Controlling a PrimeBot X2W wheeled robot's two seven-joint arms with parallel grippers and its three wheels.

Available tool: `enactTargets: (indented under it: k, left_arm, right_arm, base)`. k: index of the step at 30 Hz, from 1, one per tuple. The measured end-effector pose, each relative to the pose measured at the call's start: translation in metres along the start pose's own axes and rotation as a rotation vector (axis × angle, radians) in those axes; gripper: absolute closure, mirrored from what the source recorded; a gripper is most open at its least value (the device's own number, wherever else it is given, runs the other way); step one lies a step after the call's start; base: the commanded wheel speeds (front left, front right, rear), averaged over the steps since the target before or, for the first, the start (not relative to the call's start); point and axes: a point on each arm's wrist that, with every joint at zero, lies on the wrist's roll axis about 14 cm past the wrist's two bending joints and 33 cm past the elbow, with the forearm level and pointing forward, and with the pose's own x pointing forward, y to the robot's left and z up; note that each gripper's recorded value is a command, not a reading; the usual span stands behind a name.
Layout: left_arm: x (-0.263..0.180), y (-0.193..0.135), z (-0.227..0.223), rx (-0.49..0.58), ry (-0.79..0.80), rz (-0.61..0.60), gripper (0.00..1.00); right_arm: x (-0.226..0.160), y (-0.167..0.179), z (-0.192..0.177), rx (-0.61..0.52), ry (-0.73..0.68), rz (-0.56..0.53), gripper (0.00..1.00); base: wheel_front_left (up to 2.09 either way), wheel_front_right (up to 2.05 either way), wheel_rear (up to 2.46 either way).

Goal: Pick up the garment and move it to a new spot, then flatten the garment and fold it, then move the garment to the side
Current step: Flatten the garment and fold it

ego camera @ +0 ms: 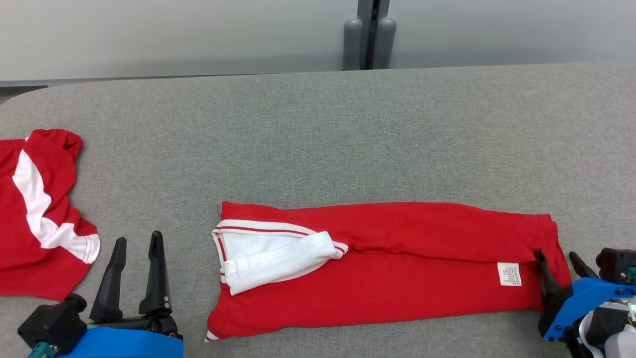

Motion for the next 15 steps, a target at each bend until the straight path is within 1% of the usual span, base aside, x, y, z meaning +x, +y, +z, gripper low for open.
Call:
enactTargets:
  k: [3,4,5,7,8,11,13,15]
  left_arm:
    - [-0.003,0.003,0.000,0.004,0.001,0.011,0.00]
    - [-0.003,0.003,0.000,0.005,0.001,0.013,0.00]
    - [-0.004,0.003,0.000,0.008,0.002,0.015,0.00]
    - [-0.005,0.003,-0.002,0.014,0.007,0.015,0.00]
    - [-0.005,0.002,-0.002,0.015,0.009,0.013,0.00]
    - [-0.004,-0.001,-0.004,0.024,0.020,0.002,0.00]
    - [-0.002,-0.004,-0.005,0.030,0.026,-0.009,0.00]
    - [0.001,-0.009,-0.007,0.035,0.036,-0.029,0.00]
  right_arm:
    - [0.003,0.006,-0.009,-0.005,0.044,0.013,0.00]
    - [0.004,0.007,-0.011,-0.005,0.052,0.017,0.27]
    - [0.004,0.010,-0.013,-0.005,0.060,0.022,0.60]
    - [0.005,0.013,-0.015,0.001,0.073,0.028,0.78]
    - [0.006,0.014,-0.015,0.005,0.074,0.030,1.00]
    - [0.007,0.016,-0.012,0.014,0.067,0.031,1.00]
    - [0.007,0.010,-0.006,0.018,0.049,0.015,1.00]
    - [0.006,-0.004,0.005,0.019,0.015,-0.018,1.00]
  base:
    - [0.00,0.00,0.00]
    - [0.00,0.00,0.00]
    - [0.00,0.00,0.00]
    - [0.00,0.00,0.00]
    - [0.00,0.00,0.00]
    - [0.00,0.00,0.00]
    - [0.00,0.00,0.00]
    - [0.00,0.00,0.00]
